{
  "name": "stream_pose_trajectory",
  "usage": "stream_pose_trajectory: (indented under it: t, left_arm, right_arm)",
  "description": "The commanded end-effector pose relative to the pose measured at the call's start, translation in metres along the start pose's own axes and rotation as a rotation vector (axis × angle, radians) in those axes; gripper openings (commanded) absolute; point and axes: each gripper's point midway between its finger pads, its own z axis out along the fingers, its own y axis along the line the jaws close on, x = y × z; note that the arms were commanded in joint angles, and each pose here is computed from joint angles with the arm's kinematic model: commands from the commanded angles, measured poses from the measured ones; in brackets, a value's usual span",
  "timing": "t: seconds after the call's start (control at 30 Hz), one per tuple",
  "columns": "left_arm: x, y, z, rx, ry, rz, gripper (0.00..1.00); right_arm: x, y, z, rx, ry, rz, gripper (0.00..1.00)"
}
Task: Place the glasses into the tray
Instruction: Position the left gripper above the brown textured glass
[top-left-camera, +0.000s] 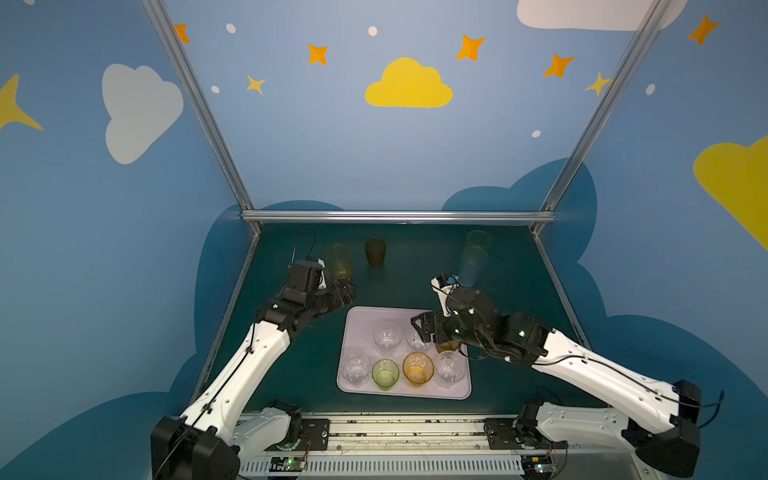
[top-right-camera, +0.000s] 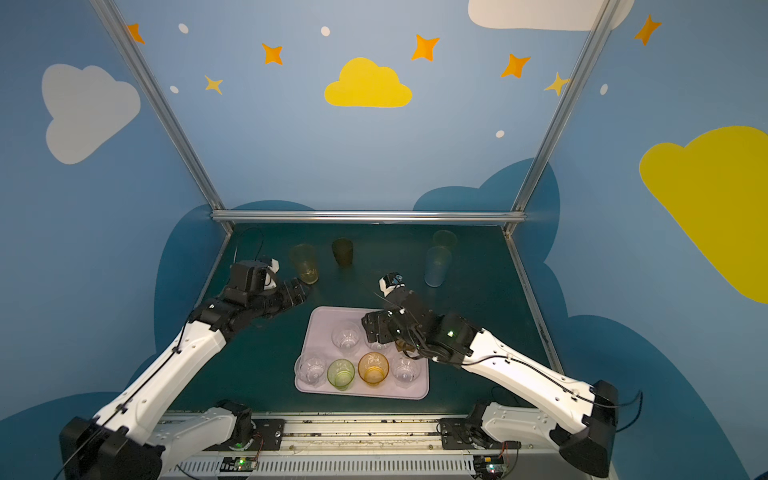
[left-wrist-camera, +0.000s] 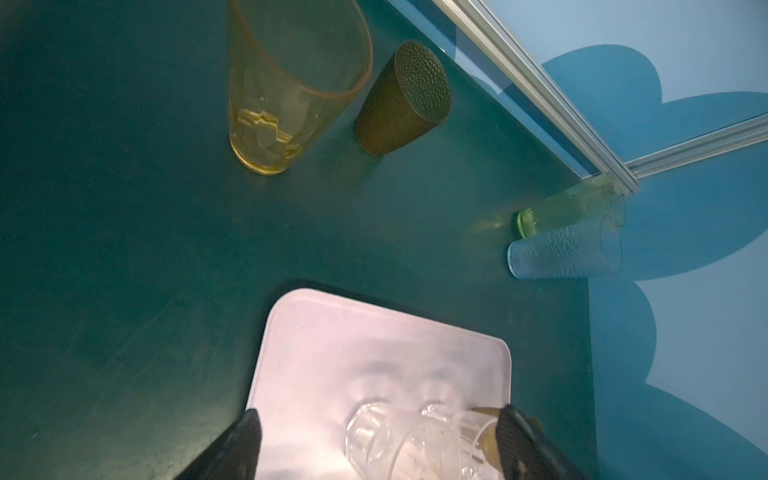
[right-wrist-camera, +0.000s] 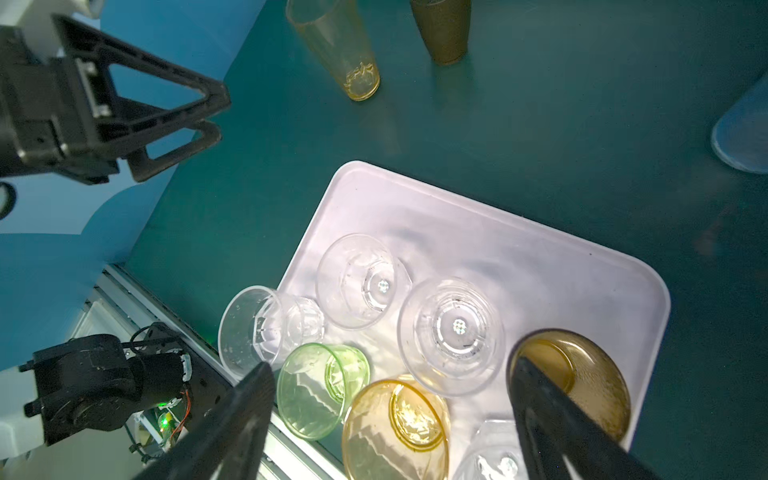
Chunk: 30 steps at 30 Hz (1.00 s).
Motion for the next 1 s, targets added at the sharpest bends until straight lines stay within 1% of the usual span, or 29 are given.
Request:
stream_pose_trajectory:
  t: [0.0, 0.17, 0.27, 0.37, 0.53, 0.6, 0.77, 0.97]
  left_arm:
    - [-0.028, -0.017, 0.011, -0.036, -0.087, 0.020, 0.85]
    - [-0.036, -0.041, 0.047, -0.084, -0.042, 0.095, 0.81]
    - [-0.040, -0.055, 0.071, -0.085, -0.008, 0.130, 0.80]
    - [-0.048, -0.064, 0.090, -0.116, 0.019, 0.163, 0.80]
    - [-0.062, -0.089, 0.125, -0.130, 0.060, 0.317, 0.80]
    - [-0.066, -0.092, 0.139, -0.146, 0.091, 0.365, 0.81]
    - [-0.071, -0.091, 0.169, -0.218, 0.181, 0.439, 0.78]
    - [-0.074, -0.092, 0.195, -0.225, 0.215, 0.464, 0.76]
  right_arm:
    - [-0.006, -0.012, -0.016, -0.006, -0.093, 0.040, 0.88]
    - [0.005, -0.034, -0.033, 0.001, -0.160, 0.066, 0.88]
    - [0.011, -0.044, -0.039, 0.008, -0.184, 0.080, 0.88]
    - [0.016, -0.053, -0.043, 0.022, -0.202, 0.087, 0.88]
    - [0.023, -0.066, -0.046, 0.049, -0.224, 0.095, 0.88]
    - [0.025, -0.070, -0.046, 0.059, -0.228, 0.100, 0.88]
    - [0.028, -0.079, -0.047, 0.087, -0.230, 0.106, 0.88]
    - [0.031, -0.084, -0.046, 0.101, -0.227, 0.124, 0.88]
